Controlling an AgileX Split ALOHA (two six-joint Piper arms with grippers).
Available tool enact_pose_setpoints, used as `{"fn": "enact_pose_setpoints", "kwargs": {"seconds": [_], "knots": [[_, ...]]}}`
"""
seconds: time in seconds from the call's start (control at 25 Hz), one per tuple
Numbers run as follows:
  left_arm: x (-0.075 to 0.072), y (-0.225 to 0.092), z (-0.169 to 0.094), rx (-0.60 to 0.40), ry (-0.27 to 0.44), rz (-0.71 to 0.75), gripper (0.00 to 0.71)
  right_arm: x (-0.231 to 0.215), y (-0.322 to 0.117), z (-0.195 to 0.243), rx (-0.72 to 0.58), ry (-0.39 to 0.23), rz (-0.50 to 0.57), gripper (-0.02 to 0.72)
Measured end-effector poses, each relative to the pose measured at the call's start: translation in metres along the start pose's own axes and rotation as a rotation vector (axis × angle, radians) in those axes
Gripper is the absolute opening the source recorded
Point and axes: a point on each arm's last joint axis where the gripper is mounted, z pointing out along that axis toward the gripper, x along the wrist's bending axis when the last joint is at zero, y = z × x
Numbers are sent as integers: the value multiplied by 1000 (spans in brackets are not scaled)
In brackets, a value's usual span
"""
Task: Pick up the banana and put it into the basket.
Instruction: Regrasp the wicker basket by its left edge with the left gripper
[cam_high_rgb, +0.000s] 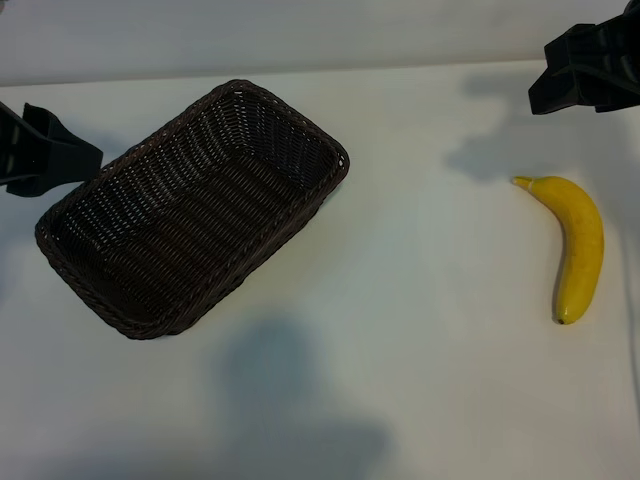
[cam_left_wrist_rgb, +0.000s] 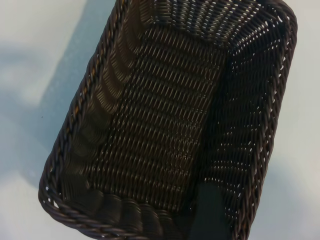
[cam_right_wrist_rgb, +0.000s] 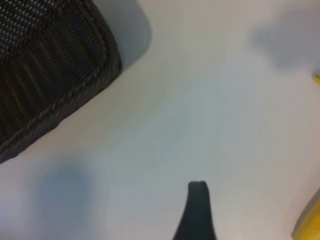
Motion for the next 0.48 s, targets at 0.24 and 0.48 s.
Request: {"fn": "enact_pose_setpoints", "kwargs": {"seconds": [0.24, 0.48], "knots": [[0, 0, 0, -1, 0, -3, 552, 0, 0, 0, 0, 0, 0, 605], [1, 2, 0, -18, 5, -4, 552, 0, 1, 0, -6, -1, 0, 605]]}}
